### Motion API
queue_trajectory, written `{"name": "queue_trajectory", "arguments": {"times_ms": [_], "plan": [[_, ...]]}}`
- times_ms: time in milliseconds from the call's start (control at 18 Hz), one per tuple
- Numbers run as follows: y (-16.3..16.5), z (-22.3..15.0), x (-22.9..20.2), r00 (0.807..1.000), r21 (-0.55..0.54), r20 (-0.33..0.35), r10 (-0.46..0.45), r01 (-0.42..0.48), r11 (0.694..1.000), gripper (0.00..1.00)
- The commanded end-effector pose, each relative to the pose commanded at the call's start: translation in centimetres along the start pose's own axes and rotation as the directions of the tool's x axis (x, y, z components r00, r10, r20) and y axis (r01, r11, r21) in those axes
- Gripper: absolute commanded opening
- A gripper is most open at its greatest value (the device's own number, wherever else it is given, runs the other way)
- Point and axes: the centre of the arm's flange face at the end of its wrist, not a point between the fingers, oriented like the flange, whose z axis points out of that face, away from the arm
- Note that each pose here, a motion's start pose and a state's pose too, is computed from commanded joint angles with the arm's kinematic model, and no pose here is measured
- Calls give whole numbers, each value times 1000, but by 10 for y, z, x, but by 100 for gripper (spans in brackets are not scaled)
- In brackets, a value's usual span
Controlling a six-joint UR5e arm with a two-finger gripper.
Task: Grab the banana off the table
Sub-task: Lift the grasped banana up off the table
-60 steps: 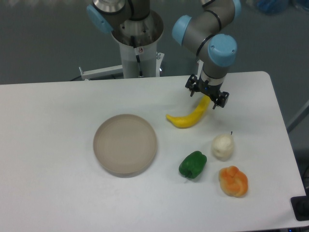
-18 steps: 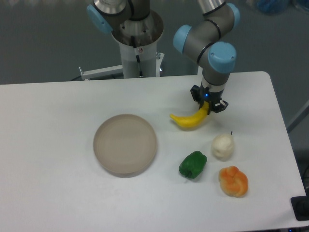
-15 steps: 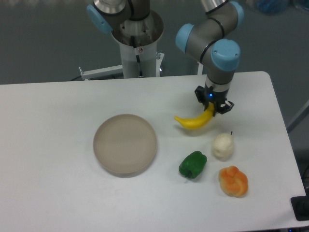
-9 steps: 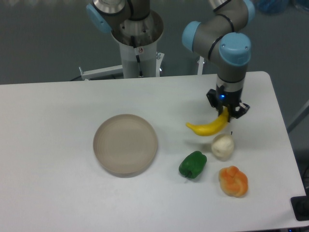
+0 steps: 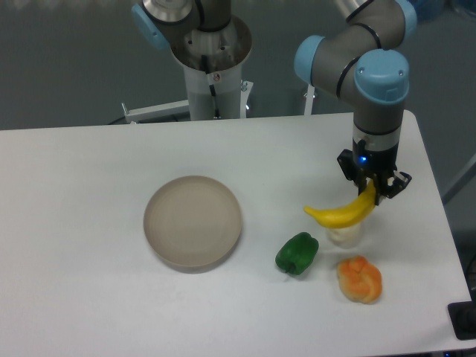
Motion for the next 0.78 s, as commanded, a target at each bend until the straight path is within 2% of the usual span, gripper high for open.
{"name": "queue_trajectory", "arguments": {"times_ms": [222,778], "plan": [[-13,0,-9,1000,4,15,-1,1,1000,34],[-16,-7,-15,1000,11,31,-5,4,1000,34]]}}
